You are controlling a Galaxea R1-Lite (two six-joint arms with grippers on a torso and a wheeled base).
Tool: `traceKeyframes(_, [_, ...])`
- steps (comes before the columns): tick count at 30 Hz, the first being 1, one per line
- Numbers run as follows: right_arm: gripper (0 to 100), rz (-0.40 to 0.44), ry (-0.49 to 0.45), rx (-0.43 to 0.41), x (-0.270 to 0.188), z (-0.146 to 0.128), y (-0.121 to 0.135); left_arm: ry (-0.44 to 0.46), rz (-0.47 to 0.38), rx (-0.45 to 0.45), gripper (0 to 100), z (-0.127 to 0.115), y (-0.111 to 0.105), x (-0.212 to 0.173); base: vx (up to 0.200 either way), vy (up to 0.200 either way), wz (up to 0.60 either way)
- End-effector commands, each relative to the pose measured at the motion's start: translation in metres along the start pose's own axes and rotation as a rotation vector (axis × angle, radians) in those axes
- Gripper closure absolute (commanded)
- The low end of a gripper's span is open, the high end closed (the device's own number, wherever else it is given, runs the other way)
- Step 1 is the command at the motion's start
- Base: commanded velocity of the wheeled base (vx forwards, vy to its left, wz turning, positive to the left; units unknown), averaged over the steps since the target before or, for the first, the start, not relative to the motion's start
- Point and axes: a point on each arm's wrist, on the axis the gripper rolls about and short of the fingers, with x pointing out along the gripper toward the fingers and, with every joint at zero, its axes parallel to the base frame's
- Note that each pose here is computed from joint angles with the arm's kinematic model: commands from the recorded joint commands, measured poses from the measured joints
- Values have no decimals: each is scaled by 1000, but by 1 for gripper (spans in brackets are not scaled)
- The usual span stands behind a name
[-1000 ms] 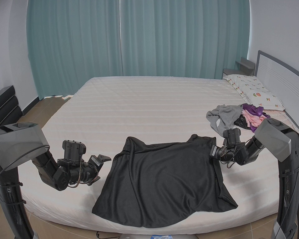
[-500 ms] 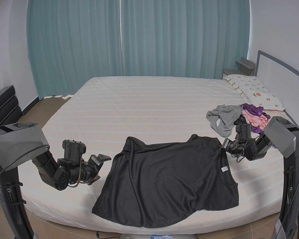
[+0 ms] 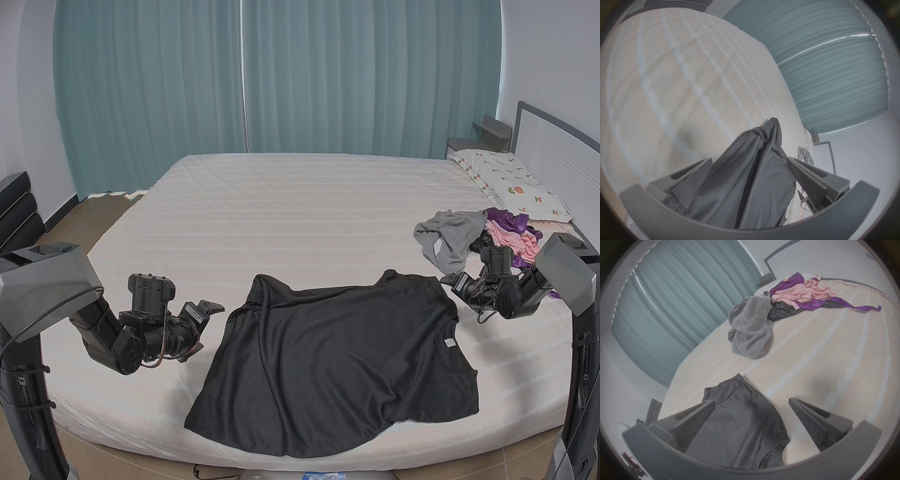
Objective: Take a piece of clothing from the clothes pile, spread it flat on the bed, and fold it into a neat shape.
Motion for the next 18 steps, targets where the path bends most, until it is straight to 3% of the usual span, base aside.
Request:
traceKeyframes(1, [0, 21, -3, 40, -16, 6, 6, -14, -19, 8, 0, 6, -6, 17, 0, 0, 0])
traceKeyframes(7, [0, 47, 42, 114, -31, 2, 8, -43, -80, 35, 0, 17, -24, 51, 0, 0, 0])
traceKeyframes(13, [0, 54, 48, 119, -37, 0, 12, -9, -101, 88, 0, 4, -41, 74, 0, 0, 0])
traceKeyframes(18, [0, 82, 52, 101, -42, -6, 24, -72, -72, 283, 0, -8, -36, 112, 0, 0, 0])
